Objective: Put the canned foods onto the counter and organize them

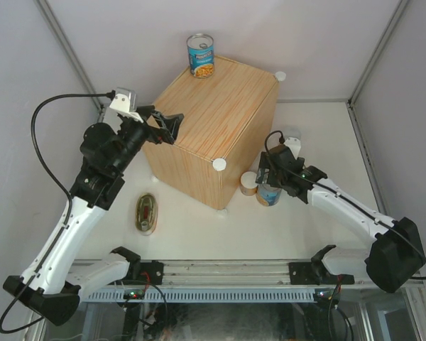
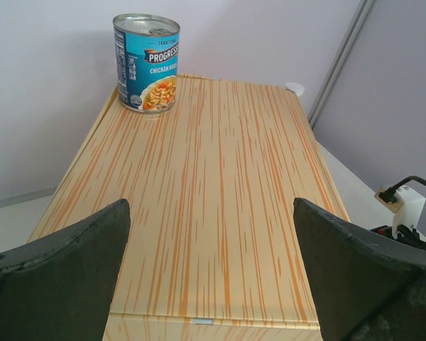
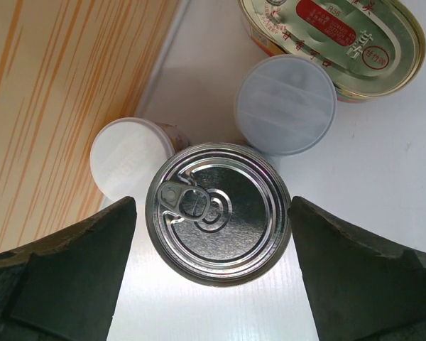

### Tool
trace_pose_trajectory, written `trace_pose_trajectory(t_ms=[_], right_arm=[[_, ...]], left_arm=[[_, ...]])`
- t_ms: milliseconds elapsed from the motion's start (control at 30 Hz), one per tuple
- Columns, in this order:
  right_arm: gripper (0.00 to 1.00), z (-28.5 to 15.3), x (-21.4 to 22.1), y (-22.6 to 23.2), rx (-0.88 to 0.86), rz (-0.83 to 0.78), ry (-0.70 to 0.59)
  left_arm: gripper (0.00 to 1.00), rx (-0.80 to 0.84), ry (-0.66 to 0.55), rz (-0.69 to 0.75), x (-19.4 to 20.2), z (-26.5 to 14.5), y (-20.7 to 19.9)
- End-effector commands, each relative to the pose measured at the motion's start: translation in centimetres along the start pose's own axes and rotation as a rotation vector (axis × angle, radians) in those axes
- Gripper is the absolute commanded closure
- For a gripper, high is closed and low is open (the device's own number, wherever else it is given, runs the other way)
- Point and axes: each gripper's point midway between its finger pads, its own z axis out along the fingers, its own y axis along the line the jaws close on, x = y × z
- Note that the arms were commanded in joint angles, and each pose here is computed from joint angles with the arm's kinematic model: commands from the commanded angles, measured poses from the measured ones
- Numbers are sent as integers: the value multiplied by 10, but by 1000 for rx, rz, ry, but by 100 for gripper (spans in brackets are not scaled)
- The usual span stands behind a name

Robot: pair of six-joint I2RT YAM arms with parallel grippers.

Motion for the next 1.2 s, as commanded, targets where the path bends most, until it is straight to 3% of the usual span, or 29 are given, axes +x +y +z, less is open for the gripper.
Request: trace_pose_trajectory(t_ms=[0,300,1167], right_arm=[[11,-1,0,9,2,-17,18],[5,-16,-8,5,34,-43,-28],[1,-24,-10,-2,36,-82,-47]], left_arm=[[0,5,-17,-3,-4,-6,-3],[0,12,-22,2,-6,-6,-5],[0,16,-5,6,-1,-3,-17]])
